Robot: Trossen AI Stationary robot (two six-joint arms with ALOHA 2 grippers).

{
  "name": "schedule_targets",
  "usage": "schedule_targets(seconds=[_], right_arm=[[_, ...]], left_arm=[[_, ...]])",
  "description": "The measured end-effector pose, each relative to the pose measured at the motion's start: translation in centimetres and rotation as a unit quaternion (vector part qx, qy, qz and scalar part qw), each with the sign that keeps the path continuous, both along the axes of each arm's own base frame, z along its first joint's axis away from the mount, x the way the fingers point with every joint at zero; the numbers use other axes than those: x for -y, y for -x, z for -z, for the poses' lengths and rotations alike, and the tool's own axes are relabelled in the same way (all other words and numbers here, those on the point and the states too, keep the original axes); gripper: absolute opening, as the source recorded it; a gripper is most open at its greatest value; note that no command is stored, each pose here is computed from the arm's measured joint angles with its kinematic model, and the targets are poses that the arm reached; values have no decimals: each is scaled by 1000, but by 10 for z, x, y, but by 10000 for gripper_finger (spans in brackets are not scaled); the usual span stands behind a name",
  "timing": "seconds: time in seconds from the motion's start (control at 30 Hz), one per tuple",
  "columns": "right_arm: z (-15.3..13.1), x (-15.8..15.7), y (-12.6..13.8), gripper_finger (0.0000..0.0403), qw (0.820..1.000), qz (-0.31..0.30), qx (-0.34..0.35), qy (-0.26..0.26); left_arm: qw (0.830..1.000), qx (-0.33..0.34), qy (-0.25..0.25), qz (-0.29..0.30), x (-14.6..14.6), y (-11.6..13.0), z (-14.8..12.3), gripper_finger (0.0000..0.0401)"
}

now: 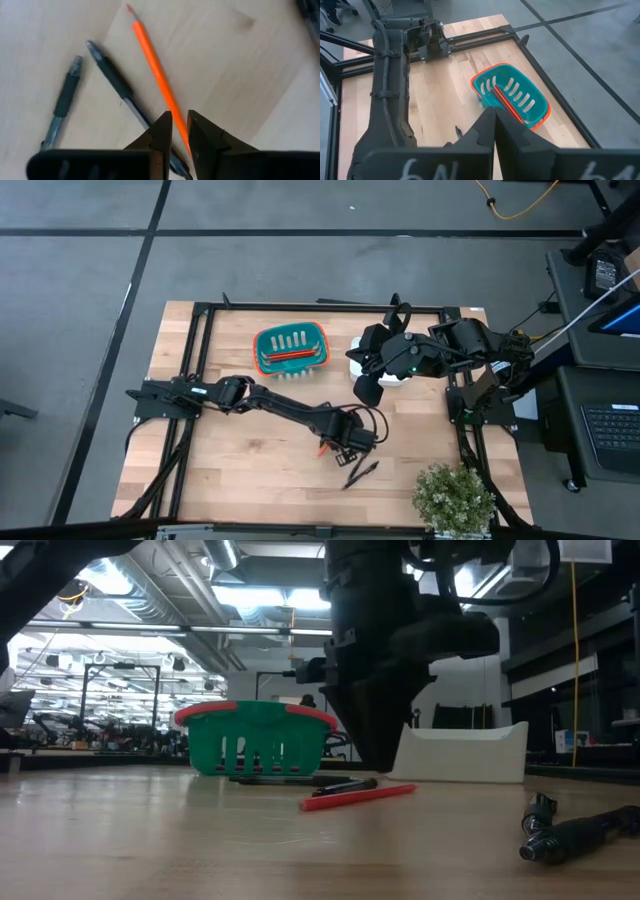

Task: Sort pens & pencils
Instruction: Put the orange pencil into the blue bin

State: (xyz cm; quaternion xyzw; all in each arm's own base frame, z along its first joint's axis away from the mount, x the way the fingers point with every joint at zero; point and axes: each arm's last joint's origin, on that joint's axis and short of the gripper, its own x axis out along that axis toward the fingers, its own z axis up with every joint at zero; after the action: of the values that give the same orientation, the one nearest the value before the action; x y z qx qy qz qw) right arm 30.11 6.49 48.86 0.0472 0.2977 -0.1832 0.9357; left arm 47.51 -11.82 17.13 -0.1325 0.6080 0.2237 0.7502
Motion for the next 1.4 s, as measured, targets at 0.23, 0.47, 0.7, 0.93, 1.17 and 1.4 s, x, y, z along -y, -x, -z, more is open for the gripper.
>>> schedule_targets(seconds=[0.23, 0.47, 0.7, 0.93, 1.17, 1.4], right_arm=[[0, 0, 0, 10, 1000, -1, -1, 0], [0, 0, 0, 10, 1000, -1, -1, 0], [0, 0, 0, 10, 1000, -2, -2, 2], [0, 0, 0, 10, 1000, -2, -2, 2], [0, 0, 0, 10, 1000, -2, -2, 2], [0, 0, 0, 10, 1000, -2, -2, 2]], left_arm=[[1000, 12, 6, -14, -1, -2, -1, 56], [999, 12, 14, -38, -11, -4, -1, 57], [998, -5, 31, -54, -16, -2, 10, 57], [998, -1, 35, -54, -17, -3, 14, 57], [998, -1, 35, -54, -17, -3, 15, 57], [998, -1, 37, -54, -17, -3, 15, 57]])
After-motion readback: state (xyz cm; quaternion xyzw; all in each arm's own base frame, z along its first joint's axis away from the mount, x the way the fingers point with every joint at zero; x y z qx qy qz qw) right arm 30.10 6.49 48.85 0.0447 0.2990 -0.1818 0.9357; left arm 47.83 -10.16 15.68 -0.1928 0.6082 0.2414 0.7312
